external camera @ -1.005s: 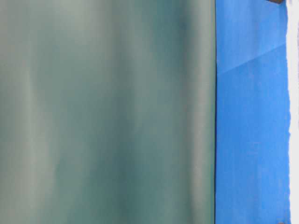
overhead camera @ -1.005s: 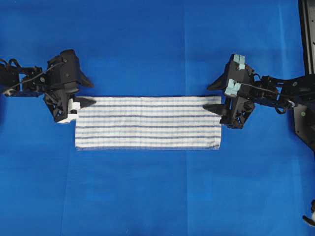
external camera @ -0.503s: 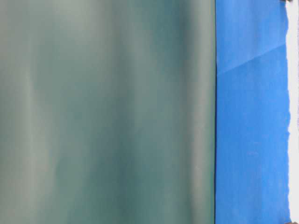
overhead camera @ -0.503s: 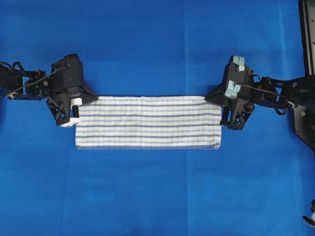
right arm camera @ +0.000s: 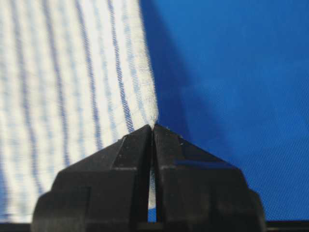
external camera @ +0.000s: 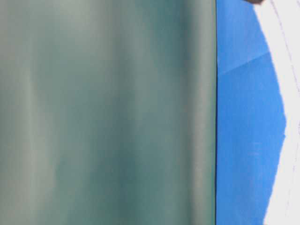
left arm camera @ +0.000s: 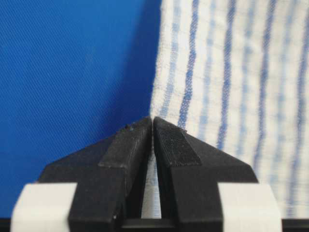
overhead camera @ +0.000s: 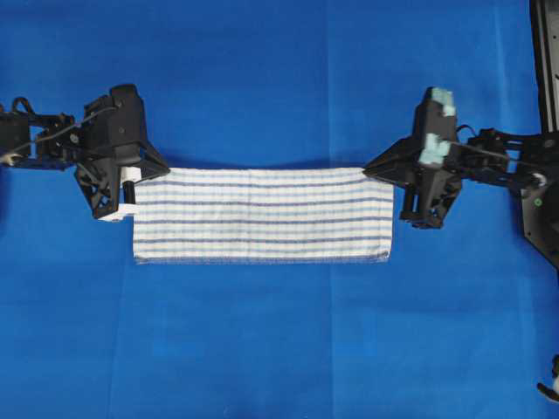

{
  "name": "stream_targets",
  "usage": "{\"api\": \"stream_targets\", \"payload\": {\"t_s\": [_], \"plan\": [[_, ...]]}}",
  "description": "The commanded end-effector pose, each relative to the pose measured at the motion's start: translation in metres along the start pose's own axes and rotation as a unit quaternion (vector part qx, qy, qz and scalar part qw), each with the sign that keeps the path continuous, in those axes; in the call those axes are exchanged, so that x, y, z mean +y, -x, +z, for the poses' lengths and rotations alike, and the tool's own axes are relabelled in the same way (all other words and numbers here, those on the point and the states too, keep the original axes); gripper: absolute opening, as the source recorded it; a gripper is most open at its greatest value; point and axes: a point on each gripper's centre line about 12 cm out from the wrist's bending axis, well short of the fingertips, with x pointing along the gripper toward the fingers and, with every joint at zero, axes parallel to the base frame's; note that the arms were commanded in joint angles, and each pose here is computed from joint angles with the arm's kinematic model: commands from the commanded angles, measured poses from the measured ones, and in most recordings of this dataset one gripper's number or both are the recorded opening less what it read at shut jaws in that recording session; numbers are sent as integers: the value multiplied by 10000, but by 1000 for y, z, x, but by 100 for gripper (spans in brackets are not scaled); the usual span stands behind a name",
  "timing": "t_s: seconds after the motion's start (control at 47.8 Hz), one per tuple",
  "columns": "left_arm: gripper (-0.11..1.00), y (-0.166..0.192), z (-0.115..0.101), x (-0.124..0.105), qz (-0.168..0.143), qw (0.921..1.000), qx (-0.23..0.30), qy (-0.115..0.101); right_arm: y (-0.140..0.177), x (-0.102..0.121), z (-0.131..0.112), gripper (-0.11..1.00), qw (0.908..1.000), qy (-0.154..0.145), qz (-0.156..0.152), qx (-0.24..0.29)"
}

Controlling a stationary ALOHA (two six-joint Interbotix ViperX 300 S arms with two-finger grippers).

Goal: Fold the blue towel.
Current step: 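Lift the strip and rotate it to lie vertically on the table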

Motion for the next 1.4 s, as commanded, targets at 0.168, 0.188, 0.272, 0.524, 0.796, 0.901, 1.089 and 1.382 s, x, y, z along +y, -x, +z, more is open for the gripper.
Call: {"api": "stream_targets", "payload": {"t_s": [0.168, 0.188, 0.272, 0.524, 0.796, 0.901, 1.089, 1.382], "plan": [[3, 34, 30, -16, -224, 9983, -530, -81, 29, 11, 28, 3, 9988, 11, 311, -383], [3, 34, 31, -17, -237, 9982, -537, -77, 29, 11, 28, 3, 9987, 11, 313, -390], [3, 33, 30, -18, -264, 9983, -509, 40, 28, 11, 27, 3, 9989, 13, 302, -354], [3, 28, 44, -35, -493, 9959, -718, 257, 12, 4, 42, 3, 9993, 3, 111, -365], [3, 14, 73, -69, -873, 9915, -913, 310, 1, -22, 85, 3, 9969, 88, -307, -724], [3, 7, 85, -78, -961, 9901, -931, 425, 0, -31, 100, 3, 9953, 148, -428, -861], [3, -6, 110, -96, -1137, 9854, -1134, 564, -1, -43, 119, 3, 9925, 249, -603, -1037], [3, -41, 152, -117, -1270, 9794, -1466, 569, 4, -63, 137, 3, 9880, 300, -881, -1232]]}}
